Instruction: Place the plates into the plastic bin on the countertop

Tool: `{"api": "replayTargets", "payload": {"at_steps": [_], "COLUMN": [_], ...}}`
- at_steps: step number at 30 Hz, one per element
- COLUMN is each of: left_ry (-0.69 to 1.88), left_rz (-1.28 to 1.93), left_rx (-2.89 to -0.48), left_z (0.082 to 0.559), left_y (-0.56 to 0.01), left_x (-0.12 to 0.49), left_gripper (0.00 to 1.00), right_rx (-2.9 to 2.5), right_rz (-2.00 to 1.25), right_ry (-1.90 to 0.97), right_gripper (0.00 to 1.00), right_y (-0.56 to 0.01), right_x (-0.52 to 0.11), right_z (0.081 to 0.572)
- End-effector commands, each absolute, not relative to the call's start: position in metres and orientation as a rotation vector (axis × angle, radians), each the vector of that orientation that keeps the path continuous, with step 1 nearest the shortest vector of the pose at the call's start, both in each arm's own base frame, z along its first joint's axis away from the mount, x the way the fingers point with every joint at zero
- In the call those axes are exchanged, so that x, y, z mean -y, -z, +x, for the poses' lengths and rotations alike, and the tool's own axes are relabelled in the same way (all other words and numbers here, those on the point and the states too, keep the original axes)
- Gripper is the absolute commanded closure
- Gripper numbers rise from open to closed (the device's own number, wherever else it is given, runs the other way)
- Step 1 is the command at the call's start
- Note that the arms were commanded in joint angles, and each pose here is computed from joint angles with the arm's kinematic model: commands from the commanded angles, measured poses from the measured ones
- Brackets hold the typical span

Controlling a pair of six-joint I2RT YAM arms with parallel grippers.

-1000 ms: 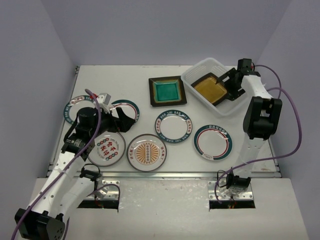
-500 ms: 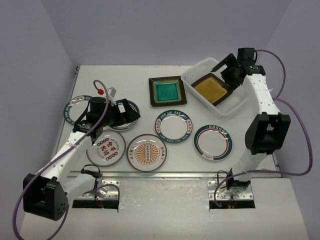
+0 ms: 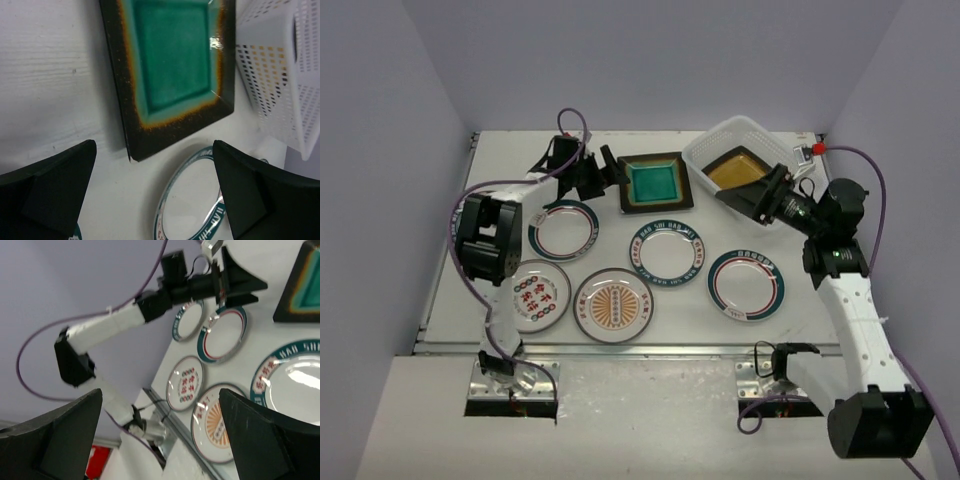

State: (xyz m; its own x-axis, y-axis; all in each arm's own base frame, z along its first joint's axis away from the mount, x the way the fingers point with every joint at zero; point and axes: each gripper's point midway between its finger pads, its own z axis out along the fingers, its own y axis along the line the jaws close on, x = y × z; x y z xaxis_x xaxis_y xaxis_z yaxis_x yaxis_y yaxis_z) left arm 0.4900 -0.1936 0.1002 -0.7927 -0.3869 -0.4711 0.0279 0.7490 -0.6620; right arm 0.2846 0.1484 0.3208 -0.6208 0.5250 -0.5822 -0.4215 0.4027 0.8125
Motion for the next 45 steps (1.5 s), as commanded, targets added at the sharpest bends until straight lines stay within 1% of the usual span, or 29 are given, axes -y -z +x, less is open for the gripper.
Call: {"api": "replayTargets", "payload": {"at_steps": [1, 5, 9, 12, 14, 15, 17, 19, 23, 26, 28, 30, 32, 33, 34, 35, 38, 39, 41, 43, 45], "left_ry": [0.919, 0.946, 0.975, 1.012, 1.030, 1.031, 1.034, 1.034, 1.022, 1.022, 1.027, 1.028, 1.039, 1.044, 1.053, 1.061, 1.071, 1.085, 1.140, 1.229, 1.289], "left_rz": [-0.262, -0.258, -0.294, -0.315, -0.340, -0.356, -0.380, -0.404, -0.409, -0.398, -0.406, -0.424, -0.482, -0.445, -0.446, -0.420, -0.353, -0.324, -0.332, -0.299, -0.284], "left_rx": [-2.374, -2.391, -2.446, -2.473, -2.507, -2.521, -2.518, -2.525, -2.533, -2.508, -2.449, -2.324, -2.230, -2.094, -2.054, -1.999, -1.952, -1.914, -1.894, -1.846, -1.836], "left_z": [0.515, 0.530, 0.534, 0.540, 0.543, 0.543, 0.548, 0.549, 0.555, 0.559, 0.566, 0.571, 0.561, 0.567, 0.560, 0.547, 0.517, 0.504, 0.482, 0.458, 0.435], "left_y": [-0.076, -0.060, -0.028, -0.007, 0.010, 0.019, 0.021, 0.027, 0.032, 0.022, -0.003, -0.051, -0.085, -0.136, -0.153, -0.186, -0.227, -0.249, -0.255, -0.277, -0.276], "left_x": [0.203, 0.209, 0.214, 0.218, 0.219, 0.219, 0.217, 0.213, 0.208, 0.205, 0.197, 0.177, 0.156, 0.143, 0.138, 0.133, 0.131, 0.132, 0.135, 0.143, 0.148], "left_gripper": [0.00, 0.01, 0.05, 0.14, 0.30, 0.33, 0.47, 0.56, 1.00, 1.00, 1.00, 1.00, 1.00, 1.00, 1.00, 1.00, 1.00, 1.00, 1.00, 1.00, 1.00], "right_rx": [-1.750, -1.789, -1.802, -1.809, -1.768, -1.752, -1.724, -1.710, -1.678, -1.694, -1.713, -1.714, -1.744, -1.755, -1.766, -1.793, -1.812, -1.804, -1.810, -1.835, -1.868], "right_rz": [-0.154, -0.170, -0.134, -0.078, -0.086, -0.099, -0.123, -0.136, -0.166, -0.165, -0.154, -0.176, -0.157, -0.136, -0.121, -0.089, -0.043, -0.037, -0.018, 0.004, 0.005], "right_ry": [-1.352, -1.318, -1.383, -1.437, -1.464, -1.464, -1.446, -1.422, -1.389, -1.392, -1.397, -1.418, -1.449, -1.457, -1.459, -1.468, -1.474, -1.474, -1.472, -1.473, -1.472], "right_gripper": [0.01, 0.01, 0.01, 0.01, 0.01, 0.01, 0.01, 0.01, 0.01, 0.01, 0.01, 0.01, 0.01, 0.01, 0.01, 0.01, 0.01, 0.01, 0.01, 0.01, 0.01], "right_y": [-0.330, -0.312, -0.295, -0.292, -0.301, -0.305, -0.318, -0.326, -0.338, -0.336, -0.329, -0.325, -0.315, -0.312, -0.308, -0.301, -0.293, -0.293, -0.292, -0.288, -0.281], "right_x": [-0.158, -0.157, -0.160, -0.162, -0.163, -0.163, -0.163, -0.162, -0.161, -0.162, -0.161, -0.163, -0.164, -0.164, -0.163, -0.163, -0.162, -0.162, -0.161, -0.160, -0.160], "right_z": [0.220, 0.197, 0.188, 0.188, 0.187, 0.185, 0.183, 0.182, 0.180, 0.180, 0.185, 0.187, 0.193, 0.197, 0.201, 0.208, 0.229, 0.235, 0.250, 0.271, 0.292]}}
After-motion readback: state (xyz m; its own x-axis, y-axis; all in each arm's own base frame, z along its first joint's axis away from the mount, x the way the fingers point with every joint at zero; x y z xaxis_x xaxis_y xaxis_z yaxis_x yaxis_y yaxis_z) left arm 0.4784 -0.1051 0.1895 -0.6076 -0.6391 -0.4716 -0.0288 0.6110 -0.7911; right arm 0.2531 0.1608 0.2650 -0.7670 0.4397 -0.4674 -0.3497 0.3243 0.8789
